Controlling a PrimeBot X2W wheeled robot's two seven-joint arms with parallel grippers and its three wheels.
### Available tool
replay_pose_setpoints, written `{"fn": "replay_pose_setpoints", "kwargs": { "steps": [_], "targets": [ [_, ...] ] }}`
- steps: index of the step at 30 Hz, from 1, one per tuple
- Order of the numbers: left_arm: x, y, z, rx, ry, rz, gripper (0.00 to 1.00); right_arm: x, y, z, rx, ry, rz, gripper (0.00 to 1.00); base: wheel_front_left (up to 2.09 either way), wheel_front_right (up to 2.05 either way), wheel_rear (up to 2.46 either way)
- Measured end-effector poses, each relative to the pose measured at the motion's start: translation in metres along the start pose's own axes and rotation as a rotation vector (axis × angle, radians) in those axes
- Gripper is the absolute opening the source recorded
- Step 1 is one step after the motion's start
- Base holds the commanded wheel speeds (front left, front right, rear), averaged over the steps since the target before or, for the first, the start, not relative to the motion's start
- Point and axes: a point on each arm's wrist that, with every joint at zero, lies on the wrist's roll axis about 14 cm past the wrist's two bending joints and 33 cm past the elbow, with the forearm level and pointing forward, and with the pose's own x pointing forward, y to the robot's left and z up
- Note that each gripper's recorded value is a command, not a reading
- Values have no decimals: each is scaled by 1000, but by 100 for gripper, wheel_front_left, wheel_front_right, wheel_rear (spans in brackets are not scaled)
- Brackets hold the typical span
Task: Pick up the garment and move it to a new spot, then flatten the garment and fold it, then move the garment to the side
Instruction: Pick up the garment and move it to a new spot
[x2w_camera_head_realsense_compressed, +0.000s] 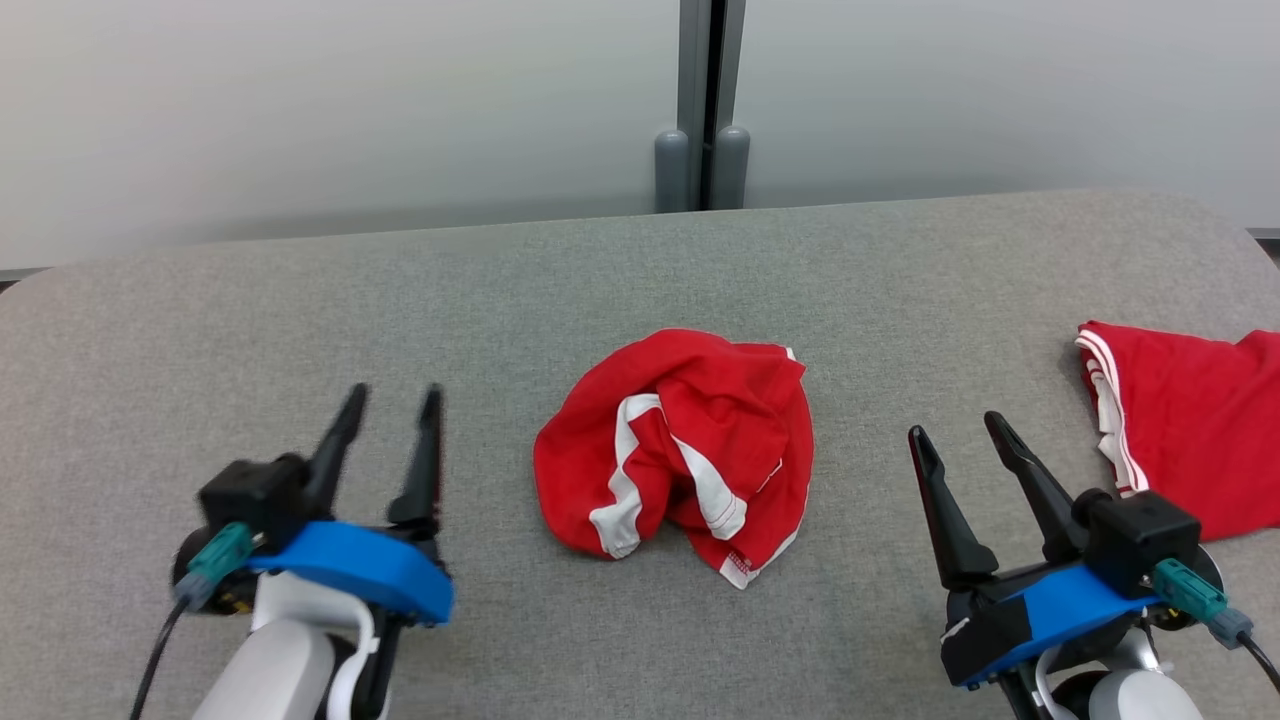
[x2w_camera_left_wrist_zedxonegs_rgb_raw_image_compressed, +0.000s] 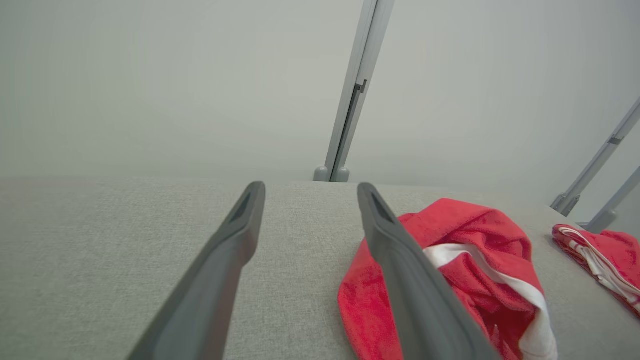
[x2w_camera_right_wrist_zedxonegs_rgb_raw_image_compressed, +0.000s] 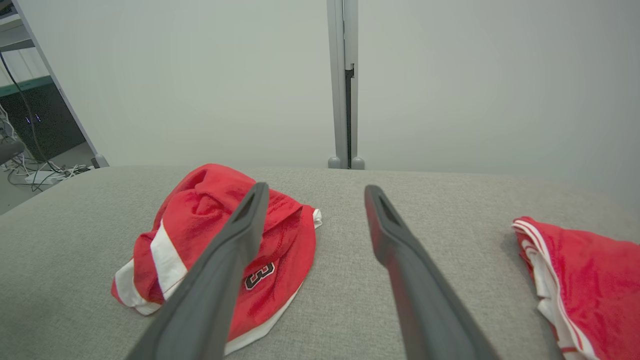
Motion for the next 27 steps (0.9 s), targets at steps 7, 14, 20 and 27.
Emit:
{"fn": "replay_pose_setpoints", "kwargs": {
  "steps": [7,14,20,27],
  "targets": [
    [-27,38,10,22,-82,123,100,-8,-5,-4,3,20,-17,100,0,0,0],
    [-50,50,1,13,-76,193,100,-17,-12,-15,20,50,-43,100,0,0,0],
    [-66,56,-6,17,-61,237,100,-23,-18,-22,37,58,-67,100,0,0,0],
    [-74,59,-3,21,-73,263,100,-24,-18,-25,45,58,-68,100,0,0,0]
  ]
}}
